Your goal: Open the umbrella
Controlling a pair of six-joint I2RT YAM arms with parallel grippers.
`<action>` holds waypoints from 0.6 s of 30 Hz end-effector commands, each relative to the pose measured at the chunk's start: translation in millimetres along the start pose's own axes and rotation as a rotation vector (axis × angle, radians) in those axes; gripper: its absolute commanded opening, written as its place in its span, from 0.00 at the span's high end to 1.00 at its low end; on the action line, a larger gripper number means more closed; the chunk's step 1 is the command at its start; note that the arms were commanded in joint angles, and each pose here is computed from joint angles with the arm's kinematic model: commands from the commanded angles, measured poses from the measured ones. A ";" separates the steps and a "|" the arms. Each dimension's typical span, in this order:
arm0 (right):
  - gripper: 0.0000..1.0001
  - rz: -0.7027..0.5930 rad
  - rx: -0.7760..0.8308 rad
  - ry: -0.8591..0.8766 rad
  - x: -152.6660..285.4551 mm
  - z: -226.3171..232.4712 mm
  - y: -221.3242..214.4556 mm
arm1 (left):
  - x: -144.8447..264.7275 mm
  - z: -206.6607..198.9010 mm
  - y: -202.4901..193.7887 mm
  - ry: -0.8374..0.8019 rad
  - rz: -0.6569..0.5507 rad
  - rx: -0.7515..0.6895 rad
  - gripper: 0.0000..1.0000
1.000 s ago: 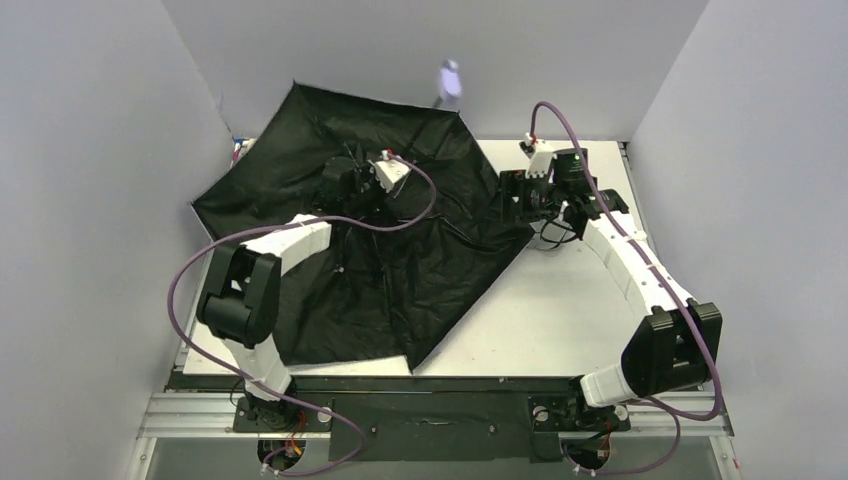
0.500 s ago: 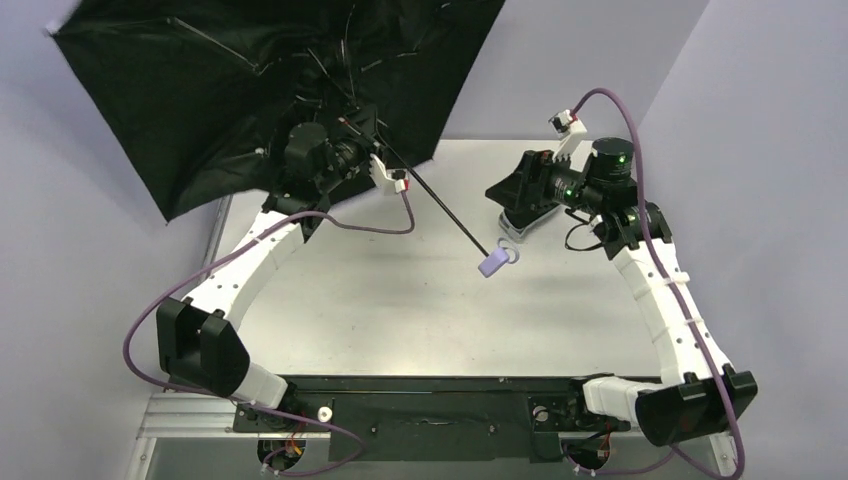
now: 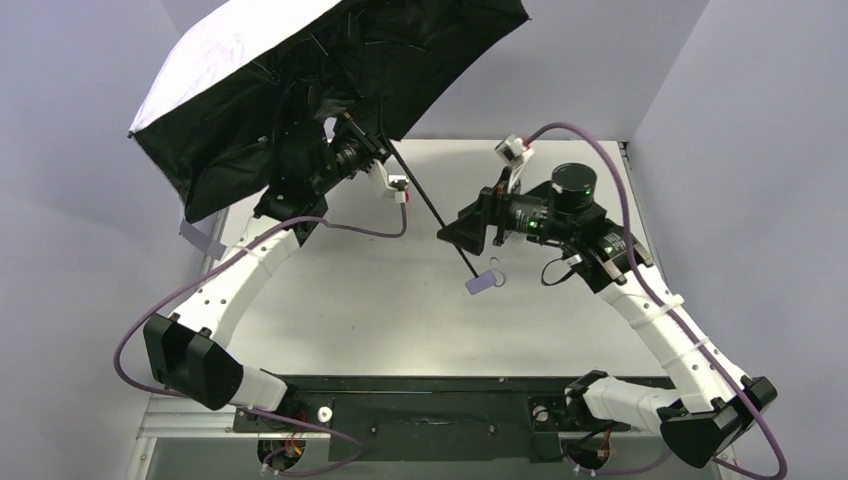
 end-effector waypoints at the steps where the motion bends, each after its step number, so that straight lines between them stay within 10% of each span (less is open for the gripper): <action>1: 0.17 0.078 0.085 0.026 -7.7 11.9 -24.2 | 37.0 69.3 -0.2 0.178 0.018 -0.128 1.00; 10: 0.52 0.190 0.066 0.058 -16.0 13.3 -67.3 | 49.1 78.2 10.1 0.263 -0.011 -0.137 1.00; 15: 1.00 0.257 0.046 0.105 -10.0 19.5 -83.8 | 53.1 81.0 9.9 0.320 -0.003 -0.139 1.00; 18: 1.00 0.308 0.078 0.146 4.7 27.1 -93.9 | 53.8 78.2 -1.9 0.331 0.060 -0.139 1.00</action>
Point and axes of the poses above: each gripper's point midway between its finger pads, its own x axis back along the fingers, its own z axis along the line the jaws close on, y = z × x, the point moved 5 cm from there along x, back along the fingers, and after that the axes turned 13 degrees about x, right-handed, at the moved point
